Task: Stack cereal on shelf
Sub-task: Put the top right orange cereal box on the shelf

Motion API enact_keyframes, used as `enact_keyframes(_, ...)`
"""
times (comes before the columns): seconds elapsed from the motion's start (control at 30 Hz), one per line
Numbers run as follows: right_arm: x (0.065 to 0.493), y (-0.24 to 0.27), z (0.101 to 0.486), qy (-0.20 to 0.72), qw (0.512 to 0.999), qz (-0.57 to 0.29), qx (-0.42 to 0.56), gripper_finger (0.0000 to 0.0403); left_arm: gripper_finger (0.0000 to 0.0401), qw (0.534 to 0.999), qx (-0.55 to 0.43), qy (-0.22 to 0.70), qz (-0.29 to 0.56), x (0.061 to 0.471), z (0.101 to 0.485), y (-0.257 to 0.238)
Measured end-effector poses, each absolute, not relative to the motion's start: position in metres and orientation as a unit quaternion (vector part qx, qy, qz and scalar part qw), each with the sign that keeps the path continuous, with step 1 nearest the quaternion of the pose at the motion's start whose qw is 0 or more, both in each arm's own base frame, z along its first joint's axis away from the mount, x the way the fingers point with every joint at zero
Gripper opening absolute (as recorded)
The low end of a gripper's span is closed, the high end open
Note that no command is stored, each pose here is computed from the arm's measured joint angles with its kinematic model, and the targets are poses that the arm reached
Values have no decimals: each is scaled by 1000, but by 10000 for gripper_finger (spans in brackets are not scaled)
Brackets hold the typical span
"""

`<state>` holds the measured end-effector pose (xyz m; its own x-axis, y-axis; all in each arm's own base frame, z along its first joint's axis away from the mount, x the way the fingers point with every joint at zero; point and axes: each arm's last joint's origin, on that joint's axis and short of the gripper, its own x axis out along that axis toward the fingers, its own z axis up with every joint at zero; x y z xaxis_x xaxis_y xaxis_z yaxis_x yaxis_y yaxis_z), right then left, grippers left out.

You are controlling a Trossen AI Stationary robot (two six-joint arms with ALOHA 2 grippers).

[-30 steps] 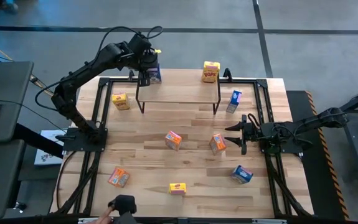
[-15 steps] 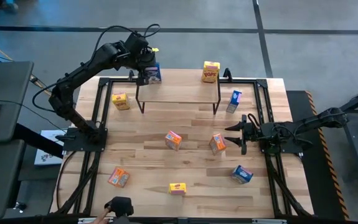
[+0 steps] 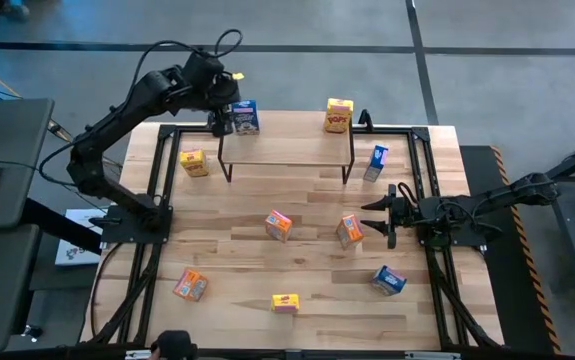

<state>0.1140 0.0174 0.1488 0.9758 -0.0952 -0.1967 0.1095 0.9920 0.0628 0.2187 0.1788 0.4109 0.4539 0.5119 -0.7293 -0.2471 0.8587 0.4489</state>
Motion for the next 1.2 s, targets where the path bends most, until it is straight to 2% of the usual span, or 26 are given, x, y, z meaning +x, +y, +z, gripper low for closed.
enact_keyframes(0.27, 114, 17, 149, 97, 993, -52, 37, 197, 269, 849, 88, 472, 220, 208, 419, 151)
enact_keyframes(0.47, 114, 17, 149, 97, 993, -52, 37, 197, 269, 880, 16, 447, 163, 197, 426, 125)
enact_keyframes(0.73, 114, 17, 149, 97, 993, -52, 37, 197, 269, 925, -3, 375, 61, 182, 444, 95)
enact_keyframes(0.97, 114, 17, 149, 97, 993, -52, 36, 197, 269, 940, -6, 335, 59, 162, 440, 77)
enact_keyframes(1.2, 114, 17, 149, 97, 993, -52, 37, 197, 269, 959, -23, 274, 74, 161, 428, 71)
